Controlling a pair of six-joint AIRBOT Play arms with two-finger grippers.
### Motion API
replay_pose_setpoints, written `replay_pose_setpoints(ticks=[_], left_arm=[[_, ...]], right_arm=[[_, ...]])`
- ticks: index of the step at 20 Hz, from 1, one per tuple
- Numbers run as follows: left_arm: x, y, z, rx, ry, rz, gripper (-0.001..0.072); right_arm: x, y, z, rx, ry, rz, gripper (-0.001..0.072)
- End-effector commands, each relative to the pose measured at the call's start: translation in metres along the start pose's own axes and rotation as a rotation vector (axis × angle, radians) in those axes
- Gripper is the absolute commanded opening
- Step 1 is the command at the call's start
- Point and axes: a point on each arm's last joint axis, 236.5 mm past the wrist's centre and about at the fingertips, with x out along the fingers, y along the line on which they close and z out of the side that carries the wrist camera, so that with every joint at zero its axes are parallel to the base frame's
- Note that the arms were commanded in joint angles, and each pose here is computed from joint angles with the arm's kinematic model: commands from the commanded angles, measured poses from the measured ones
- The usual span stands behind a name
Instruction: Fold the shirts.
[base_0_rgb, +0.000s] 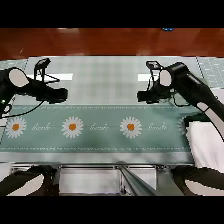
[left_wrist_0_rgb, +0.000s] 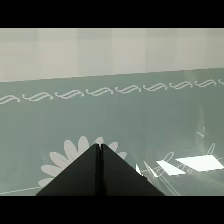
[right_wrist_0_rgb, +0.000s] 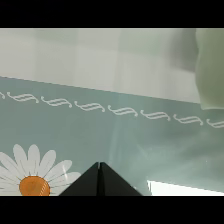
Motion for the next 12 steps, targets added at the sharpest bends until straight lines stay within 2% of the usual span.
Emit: replay_pose_setpoints(ticks=[1, 12], left_arm=[[0.0001, -0.0001, -0.0012, 0.0, 0.005, 0.0, 0.0017], [0.002, 0.0006, -0.001, -0.001, 0.008, 0.001, 0.0017]], right_arm=[[-0.0003, 0.0001, 0.0, 0.0, -0.001, 0.001, 0.0025], [-0.0003, 0.0001, 0.0, 0.0, -0.001, 0.001, 0.0025]])
